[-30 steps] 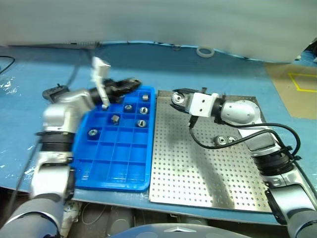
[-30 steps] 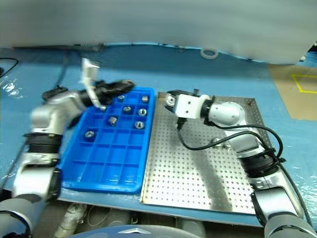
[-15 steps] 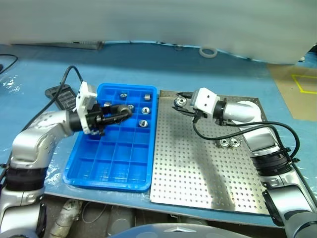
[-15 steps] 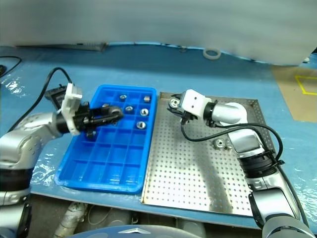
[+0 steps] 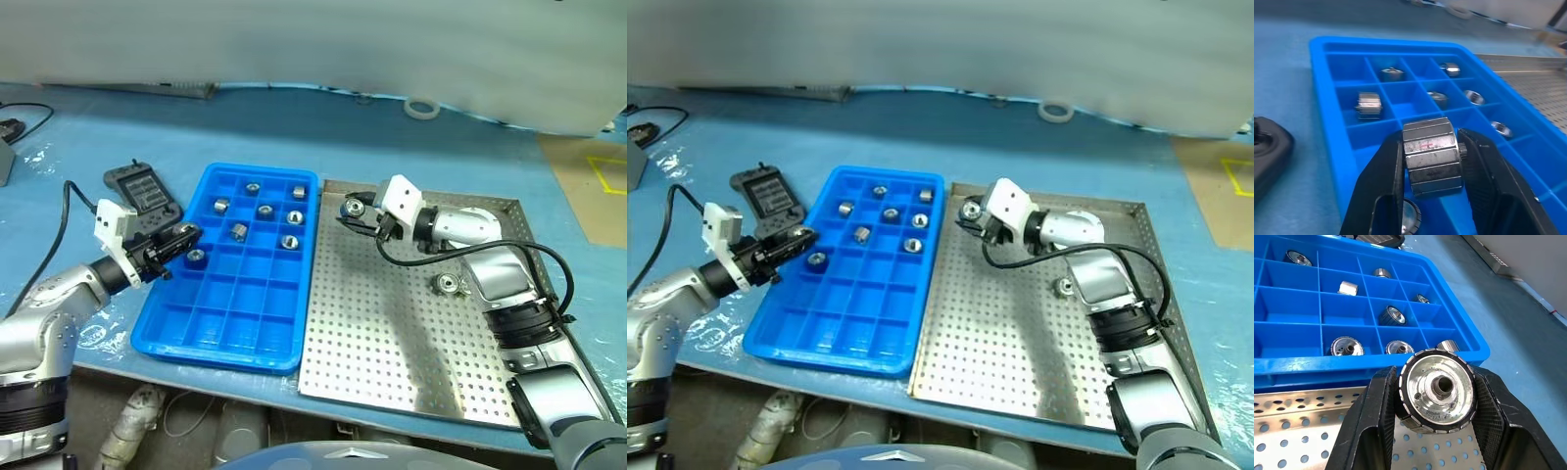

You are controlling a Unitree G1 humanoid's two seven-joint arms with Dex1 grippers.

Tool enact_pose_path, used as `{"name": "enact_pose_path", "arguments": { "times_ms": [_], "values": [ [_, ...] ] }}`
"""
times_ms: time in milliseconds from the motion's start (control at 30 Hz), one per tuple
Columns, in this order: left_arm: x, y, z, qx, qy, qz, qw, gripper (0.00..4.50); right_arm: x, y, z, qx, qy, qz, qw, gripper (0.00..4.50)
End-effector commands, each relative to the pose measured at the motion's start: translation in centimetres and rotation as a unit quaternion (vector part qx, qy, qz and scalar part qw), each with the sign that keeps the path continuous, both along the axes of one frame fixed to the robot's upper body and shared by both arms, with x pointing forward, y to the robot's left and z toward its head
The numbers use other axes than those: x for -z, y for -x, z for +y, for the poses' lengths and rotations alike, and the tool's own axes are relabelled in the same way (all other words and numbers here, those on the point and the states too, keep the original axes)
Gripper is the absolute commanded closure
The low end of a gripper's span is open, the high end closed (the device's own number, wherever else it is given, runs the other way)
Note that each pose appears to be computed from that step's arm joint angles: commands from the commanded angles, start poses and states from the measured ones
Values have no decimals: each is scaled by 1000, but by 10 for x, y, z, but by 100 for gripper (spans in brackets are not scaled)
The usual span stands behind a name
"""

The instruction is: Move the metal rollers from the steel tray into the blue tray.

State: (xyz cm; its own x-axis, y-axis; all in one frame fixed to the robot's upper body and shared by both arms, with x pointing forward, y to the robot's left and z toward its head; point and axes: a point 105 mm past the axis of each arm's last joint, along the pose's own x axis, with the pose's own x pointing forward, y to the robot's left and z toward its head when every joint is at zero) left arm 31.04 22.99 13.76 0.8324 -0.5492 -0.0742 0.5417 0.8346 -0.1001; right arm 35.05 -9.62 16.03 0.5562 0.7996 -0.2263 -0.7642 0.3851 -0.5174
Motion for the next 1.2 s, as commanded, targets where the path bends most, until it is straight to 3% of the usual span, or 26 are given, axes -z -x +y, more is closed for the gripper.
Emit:
{"name": "enact_pose_path", "arguments": {
  "times_ms": [33,200,333,467,933,1000,1100,1200],
  "values": [
    [-4,-3,-14,21,-27,-28,999,318,-14,1,5,-15,4,-39,999,270],
    [12,23,-36,128,-19,30,991,318,-13,3,1,-5,5,-40,999,270],
    [26,46,-29,177,-29,81,981,318,-10,8,-5,2,6,-35,999,270],
    [35,47,-19,170,-49,96,979,318,-5,9,-7,8,11,-33,999,270],
    [75,61,-35,197,-48,156,967,318,-3,6,-6,13,21,-39,999,270],
    [79,58,-28,184,-49,162,968,248,-3,5,-7,13,22,-40,999,270],
    [82,51,-20,159,-59,161,972,178,-3,5,-7,13,24,-41,999,270],
    [71,40,-22,153,-46,141,977,178,-6,5,-7,11,24,-43,999,270]
  ]
}}
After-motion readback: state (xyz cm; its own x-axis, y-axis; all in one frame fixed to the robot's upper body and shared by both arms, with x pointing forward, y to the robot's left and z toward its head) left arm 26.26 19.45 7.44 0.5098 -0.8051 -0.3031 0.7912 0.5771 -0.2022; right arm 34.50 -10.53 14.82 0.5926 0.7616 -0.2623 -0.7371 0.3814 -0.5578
